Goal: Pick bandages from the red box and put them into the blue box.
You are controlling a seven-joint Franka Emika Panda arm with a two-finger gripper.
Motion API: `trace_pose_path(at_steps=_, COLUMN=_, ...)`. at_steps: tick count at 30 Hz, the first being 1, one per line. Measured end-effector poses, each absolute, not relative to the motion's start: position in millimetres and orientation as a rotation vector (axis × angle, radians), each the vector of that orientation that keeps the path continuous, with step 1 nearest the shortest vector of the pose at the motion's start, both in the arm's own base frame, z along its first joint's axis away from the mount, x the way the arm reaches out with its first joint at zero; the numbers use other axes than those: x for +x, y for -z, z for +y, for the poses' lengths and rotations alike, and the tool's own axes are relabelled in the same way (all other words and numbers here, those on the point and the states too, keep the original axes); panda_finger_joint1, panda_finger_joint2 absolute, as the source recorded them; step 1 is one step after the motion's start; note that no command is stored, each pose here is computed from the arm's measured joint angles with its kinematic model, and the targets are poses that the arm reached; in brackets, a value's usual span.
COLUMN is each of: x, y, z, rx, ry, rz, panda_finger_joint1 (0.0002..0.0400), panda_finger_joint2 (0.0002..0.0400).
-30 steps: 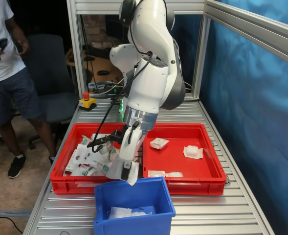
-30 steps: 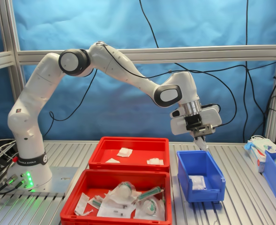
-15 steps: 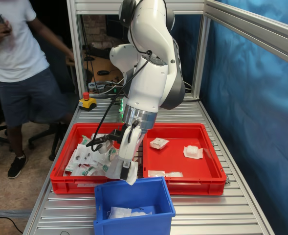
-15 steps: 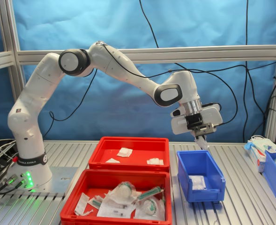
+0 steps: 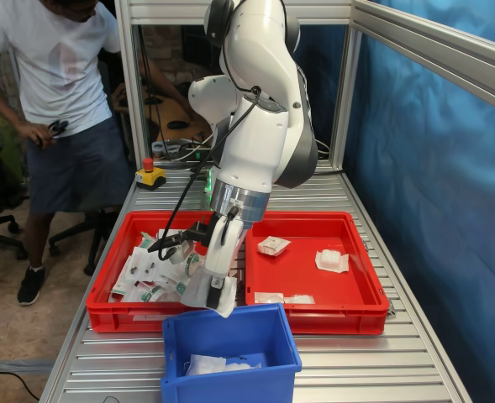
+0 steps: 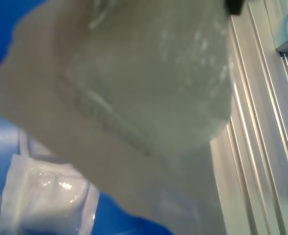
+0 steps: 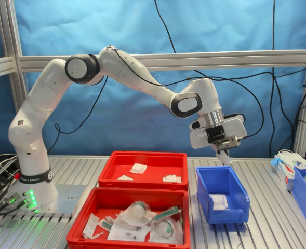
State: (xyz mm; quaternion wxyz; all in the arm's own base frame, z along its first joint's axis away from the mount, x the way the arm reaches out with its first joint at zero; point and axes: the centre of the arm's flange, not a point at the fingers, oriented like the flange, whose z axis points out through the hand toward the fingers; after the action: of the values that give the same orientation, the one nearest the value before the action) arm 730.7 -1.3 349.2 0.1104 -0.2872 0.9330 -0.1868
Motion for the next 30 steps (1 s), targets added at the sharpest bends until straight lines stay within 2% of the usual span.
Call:
trace_pose_path(at_steps=6, x=730.7, y=-349.3, z=-1.7, rx=-0.846, ry=0.55, rz=2.741, panda_finger_joint1=0.0058, panda_finger_joint2=0.0058)
trace_pose_path(at_steps=7, x=730.7, y=-349.4, z=-2.1, rx=-0.846, ry=0.551, rz=2.741, panda_finger_joint1=0.0093, panda_finger_joint2=0.0093)
trace_pose_path(at_steps=10, x=730.7, y=-349.6, z=-2.9, rx=-0.845, ry=0.552, rz=2.741, panda_finger_joint1=0.0093, panda_finger_joint2=0.0093)
trace_pose_path(at_steps=11, x=730.7, y=-349.8, z=-3.5, rx=-0.844, ry=0.554, rz=2.741, panda_finger_joint1=0.0143, panda_finger_joint2=0.0143)
trace_pose_path(at_steps=15, x=730.7, y=-350.1, z=-4.8, rx=-0.843, ry=0.556, rz=2.742, panda_finger_joint1=0.0143, panda_finger_joint2=0.0143)
trace_pose_path(at_steps=16, x=730.7, y=-350.2, z=-5.1, rx=-0.843, ry=0.556, rz=2.742, panda_finger_joint1=0.0192, panda_finger_joint2=0.0192)
trace_pose_path(at_steps=20, x=730.7, y=-350.3, z=-5.6, rx=-0.842, ry=0.557, rz=2.742, panda_finger_joint1=0.0192, panda_finger_joint2=0.0192)
trace_pose_path(at_steps=21, x=730.7, y=-350.3, z=-5.7, rx=-0.842, ry=0.557, rz=2.742, panda_finger_joint1=0.0243, panda_finger_joint2=0.0243)
trace_pose_path(at_steps=25, x=730.7, y=-350.5, z=-6.2, rx=-0.841, ry=0.558, rz=2.742, panda_finger_joint1=0.0243, panda_finger_joint2=0.0243)
trace_pose_path(at_steps=26, x=730.7, y=-350.5, z=-6.3, rx=-0.841, ry=0.558, rz=2.742, panda_finger_joint1=0.0293, panda_finger_joint2=0.0293)
trace_pose_path(at_steps=30, x=730.7, y=-350.5, z=-6.5, rx=-0.84, ry=0.559, rz=2.742, panda_finger_joint1=0.0293, panda_finger_joint2=0.0293)
